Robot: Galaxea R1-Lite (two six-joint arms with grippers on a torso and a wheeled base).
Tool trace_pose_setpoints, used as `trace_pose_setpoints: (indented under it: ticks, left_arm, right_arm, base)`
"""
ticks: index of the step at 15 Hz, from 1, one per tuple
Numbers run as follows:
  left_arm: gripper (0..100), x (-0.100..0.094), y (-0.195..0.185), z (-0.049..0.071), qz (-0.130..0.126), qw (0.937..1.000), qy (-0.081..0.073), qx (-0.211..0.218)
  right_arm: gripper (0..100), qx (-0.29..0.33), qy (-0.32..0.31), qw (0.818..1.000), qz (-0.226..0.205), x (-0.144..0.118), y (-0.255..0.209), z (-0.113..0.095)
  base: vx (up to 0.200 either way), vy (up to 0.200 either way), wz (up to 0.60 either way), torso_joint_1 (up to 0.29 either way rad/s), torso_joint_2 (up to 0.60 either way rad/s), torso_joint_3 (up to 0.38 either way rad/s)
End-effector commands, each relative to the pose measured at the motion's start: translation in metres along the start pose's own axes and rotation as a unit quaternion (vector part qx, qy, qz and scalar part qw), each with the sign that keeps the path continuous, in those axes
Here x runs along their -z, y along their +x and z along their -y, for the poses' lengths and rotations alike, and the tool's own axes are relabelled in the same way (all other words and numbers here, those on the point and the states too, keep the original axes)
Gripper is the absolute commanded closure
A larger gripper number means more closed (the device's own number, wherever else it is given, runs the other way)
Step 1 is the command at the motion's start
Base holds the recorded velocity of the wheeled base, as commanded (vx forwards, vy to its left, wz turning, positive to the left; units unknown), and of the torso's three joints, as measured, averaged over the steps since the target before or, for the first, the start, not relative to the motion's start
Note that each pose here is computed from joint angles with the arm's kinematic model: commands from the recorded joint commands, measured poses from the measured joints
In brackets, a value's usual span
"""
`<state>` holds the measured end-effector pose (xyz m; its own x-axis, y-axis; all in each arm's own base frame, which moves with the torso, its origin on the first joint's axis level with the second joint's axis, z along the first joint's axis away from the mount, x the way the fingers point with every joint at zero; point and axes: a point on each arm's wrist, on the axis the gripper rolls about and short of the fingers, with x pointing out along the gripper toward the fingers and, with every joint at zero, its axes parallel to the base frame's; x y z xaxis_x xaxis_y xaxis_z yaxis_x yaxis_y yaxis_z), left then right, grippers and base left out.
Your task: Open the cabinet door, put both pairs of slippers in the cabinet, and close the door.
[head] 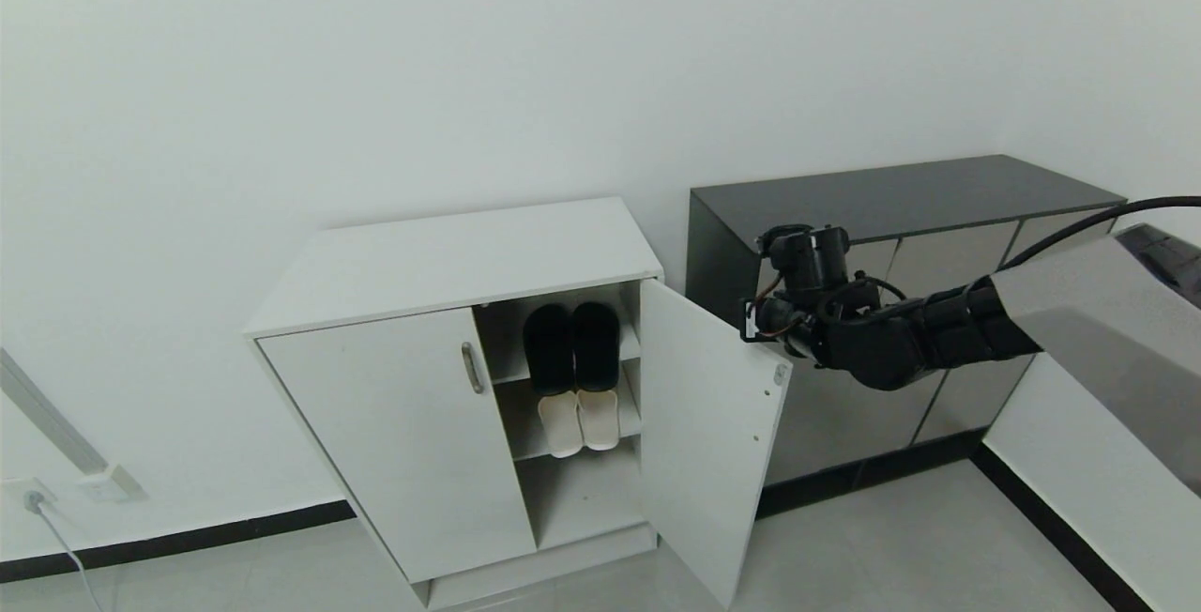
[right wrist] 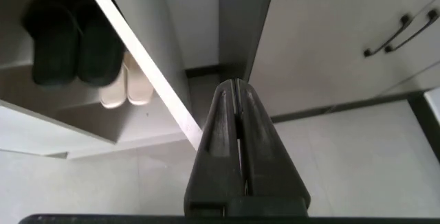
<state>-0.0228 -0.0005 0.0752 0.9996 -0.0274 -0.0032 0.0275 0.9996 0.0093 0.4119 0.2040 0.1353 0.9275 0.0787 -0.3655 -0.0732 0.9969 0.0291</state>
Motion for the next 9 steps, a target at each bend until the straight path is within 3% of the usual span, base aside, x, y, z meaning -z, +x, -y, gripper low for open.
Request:
trace_pose_setpoints:
  ticks: [1, 9]
  left_arm:
    - [100, 0.000, 0.000, 0.000, 0.000, 1.0000, 0.000, 0.000]
    - [100, 0.000, 0.000, 0.000, 0.000, 1.0000, 0.000, 0.000]
  right_arm:
    - [100, 0.002, -0.005, 1.000, -0.014, 0.012, 0.008, -0.001]
    - [100, -0.020, -0.024, 0.999, -0.031, 0.026, -0.003, -0.023]
  base:
    - [0.000, 0.000, 0.00, 0.000, 0.00, 0.000]
    - [0.000, 0.000, 0.00, 0.000, 0.00, 0.000]
